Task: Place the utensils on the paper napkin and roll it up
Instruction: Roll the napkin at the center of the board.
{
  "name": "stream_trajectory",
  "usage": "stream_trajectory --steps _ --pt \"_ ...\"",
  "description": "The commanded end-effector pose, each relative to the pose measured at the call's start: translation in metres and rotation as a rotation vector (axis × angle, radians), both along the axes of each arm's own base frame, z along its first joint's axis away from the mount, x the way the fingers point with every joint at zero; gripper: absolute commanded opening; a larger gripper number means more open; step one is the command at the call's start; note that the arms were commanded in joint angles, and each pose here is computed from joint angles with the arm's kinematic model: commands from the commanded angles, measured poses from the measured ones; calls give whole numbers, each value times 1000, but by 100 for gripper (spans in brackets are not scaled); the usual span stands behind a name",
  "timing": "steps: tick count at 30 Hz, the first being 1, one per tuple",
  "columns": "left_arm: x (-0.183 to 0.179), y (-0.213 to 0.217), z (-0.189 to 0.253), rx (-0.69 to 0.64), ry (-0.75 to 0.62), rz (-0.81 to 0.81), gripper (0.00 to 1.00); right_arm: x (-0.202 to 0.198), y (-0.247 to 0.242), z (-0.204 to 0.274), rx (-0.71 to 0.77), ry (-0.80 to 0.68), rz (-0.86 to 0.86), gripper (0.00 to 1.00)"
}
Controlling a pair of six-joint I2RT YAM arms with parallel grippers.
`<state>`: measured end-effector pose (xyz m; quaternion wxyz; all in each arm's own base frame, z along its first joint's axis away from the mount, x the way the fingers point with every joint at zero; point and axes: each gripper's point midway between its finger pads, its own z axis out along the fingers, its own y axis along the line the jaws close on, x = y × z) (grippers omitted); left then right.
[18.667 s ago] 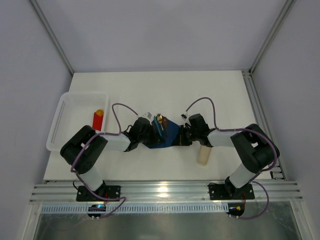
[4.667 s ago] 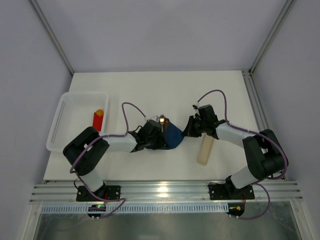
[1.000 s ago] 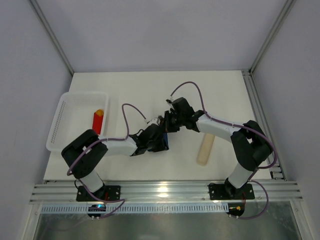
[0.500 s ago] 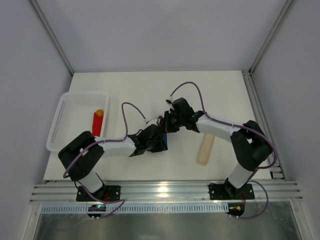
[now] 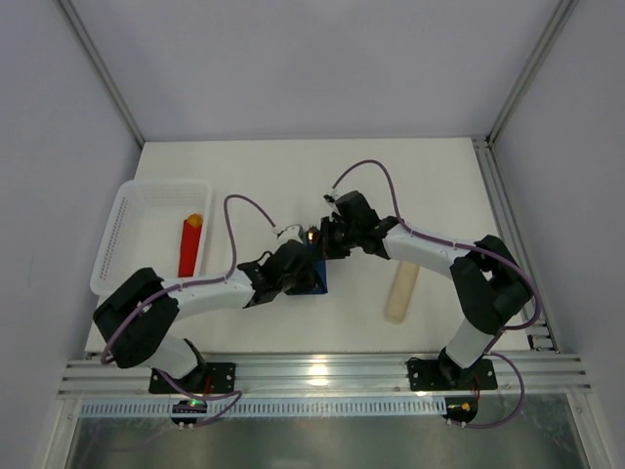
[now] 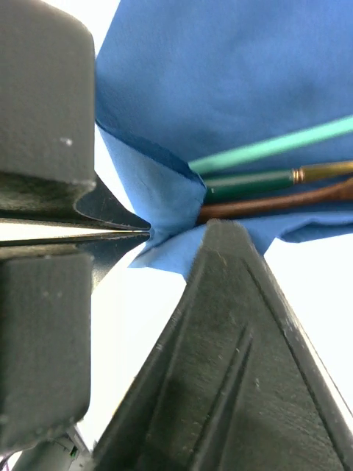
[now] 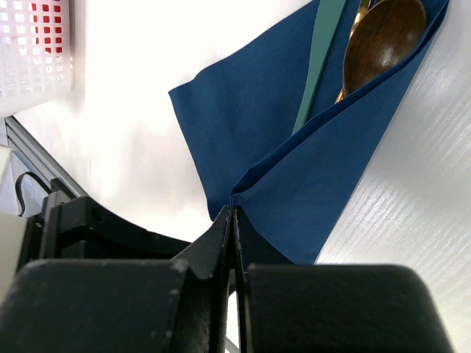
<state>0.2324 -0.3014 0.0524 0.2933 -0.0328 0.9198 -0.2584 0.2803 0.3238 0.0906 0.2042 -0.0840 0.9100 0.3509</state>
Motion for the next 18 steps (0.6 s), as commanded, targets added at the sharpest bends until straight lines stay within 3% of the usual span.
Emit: stream_trajectory --steps 1,18 --pt "2 19 3 59 -47 32 0 2 8 19 46 -49 21 4" --pt "1 55 -12 143 -23 105 0 5 22 24 48 -53 34 4"
